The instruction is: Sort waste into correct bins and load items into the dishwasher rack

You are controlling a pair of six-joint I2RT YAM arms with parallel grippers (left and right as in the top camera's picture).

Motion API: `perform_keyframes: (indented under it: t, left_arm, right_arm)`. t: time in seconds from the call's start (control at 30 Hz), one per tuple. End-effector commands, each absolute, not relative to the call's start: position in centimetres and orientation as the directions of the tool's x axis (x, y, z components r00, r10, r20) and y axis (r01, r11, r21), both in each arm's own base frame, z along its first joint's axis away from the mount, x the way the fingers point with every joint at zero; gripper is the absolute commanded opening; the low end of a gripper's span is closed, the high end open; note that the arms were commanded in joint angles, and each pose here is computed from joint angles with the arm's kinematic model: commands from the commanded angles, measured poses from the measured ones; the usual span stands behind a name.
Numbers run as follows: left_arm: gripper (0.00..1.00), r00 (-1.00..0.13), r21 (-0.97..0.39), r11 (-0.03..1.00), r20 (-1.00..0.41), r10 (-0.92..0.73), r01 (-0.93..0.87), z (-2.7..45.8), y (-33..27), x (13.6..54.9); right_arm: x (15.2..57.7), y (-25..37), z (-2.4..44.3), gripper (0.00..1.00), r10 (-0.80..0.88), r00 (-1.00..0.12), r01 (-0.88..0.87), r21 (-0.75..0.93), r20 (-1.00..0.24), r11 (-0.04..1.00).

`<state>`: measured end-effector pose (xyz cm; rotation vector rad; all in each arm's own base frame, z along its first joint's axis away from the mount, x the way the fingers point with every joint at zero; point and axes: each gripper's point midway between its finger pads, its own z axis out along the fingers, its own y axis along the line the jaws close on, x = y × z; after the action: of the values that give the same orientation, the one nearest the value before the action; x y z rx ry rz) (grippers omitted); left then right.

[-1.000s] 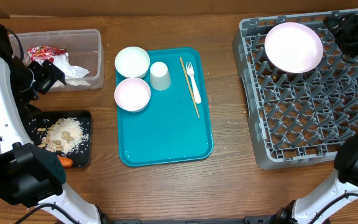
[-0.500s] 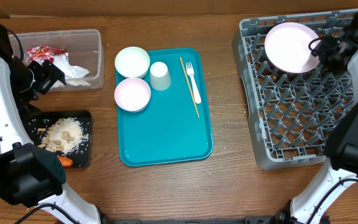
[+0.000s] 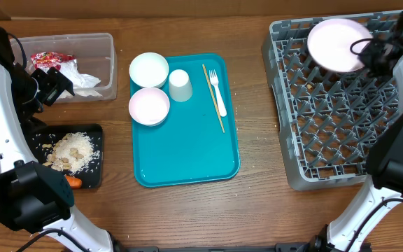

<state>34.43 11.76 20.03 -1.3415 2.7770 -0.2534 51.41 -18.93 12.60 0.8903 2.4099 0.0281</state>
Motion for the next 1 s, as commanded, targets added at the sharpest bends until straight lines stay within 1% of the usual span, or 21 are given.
perform_keyframes:
  t: [0.0,0.03,0.1,0.23,0.3,0.33,0.43,0.57,0.8,0.97]
  left_arm:
    - [1.00,-0.619,-0.180,0.607,0.014,-0.785,-0.774,20.8,11.3,34.2]
    - [1.00,-0.619,-0.180,0.607,0.014,-0.785,-0.774,20.8,11.3,34.2]
    - [1.00,-0.619,-0.180,0.607,0.014,-0.785,-0.774,20.8,11.3,34.2]
    - [1.00,-0.619,-0.180,0.607,0.014,-0.785,-0.774,20.8,11.3,34.2]
    - [1.00,-0.619,-0.180,0.607,0.014,-0.785,-0.774,20.8,11.3,34.2]
    - [1.00,-0.619,-0.180,0.607,0.014,-0.785,-0.774,20.8,11.3,34.2]
    - [1.00,-0.619,-0.180,0.607,0.014,-0.785,-0.774,20.8,11.3,34.2]
    - [1.00,-0.619,-0.180,0.607,0.014,-0.785,-0.774,20.8,11.3,34.2]
    - [1.00,-0.619,-0.180,0.607,0.014,-0.785,-0.774,20.8,11.3,34.2]
    - [1.00,-0.619,-0.180,0.607,0.014,-0.785,-0.774,20.8,11.3,34.2]
  right_arm:
    - [51.5,-23.7,21.1,0.04,0.426,-0.569,0.598,0.001,-0.703,0.801]
    - [50.9,-25.6,23.1,0.04,0.358,-0.569,0.630,-0.112,-0.740,0.769]
    - [50.2,-27.3,24.9,0.04,0.294,-0.572,0.661,-0.218,-0.766,0.718]
    - [50.5,-28.0,25.8,0.04,0.141,-0.657,0.568,-0.364,-0.740,0.738]
    - [50.5,-28.8,26.8,0.04,0.082,-0.675,0.556,-0.432,-0.733,0.710]
    - [50.4,-29.3,27.5,0.04,0.034,-0.699,0.540,-0.495,-0.715,0.681]
    - [50.6,-29.0,27.1,0.04,0.024,-0.706,0.518,-0.493,-0.708,0.699]
    - [51.2,-28.1,25.7,0.04,-0.019,-0.740,0.448,-0.513,-0.673,0.732]
    - [51.3,-27.2,24.9,0.04,-0.042,-0.764,0.408,-0.532,-0.644,0.742]
    - [52.1,-25.4,24.7,0.04,-0.083,-0.778,0.358,-0.549,-0.623,0.755]
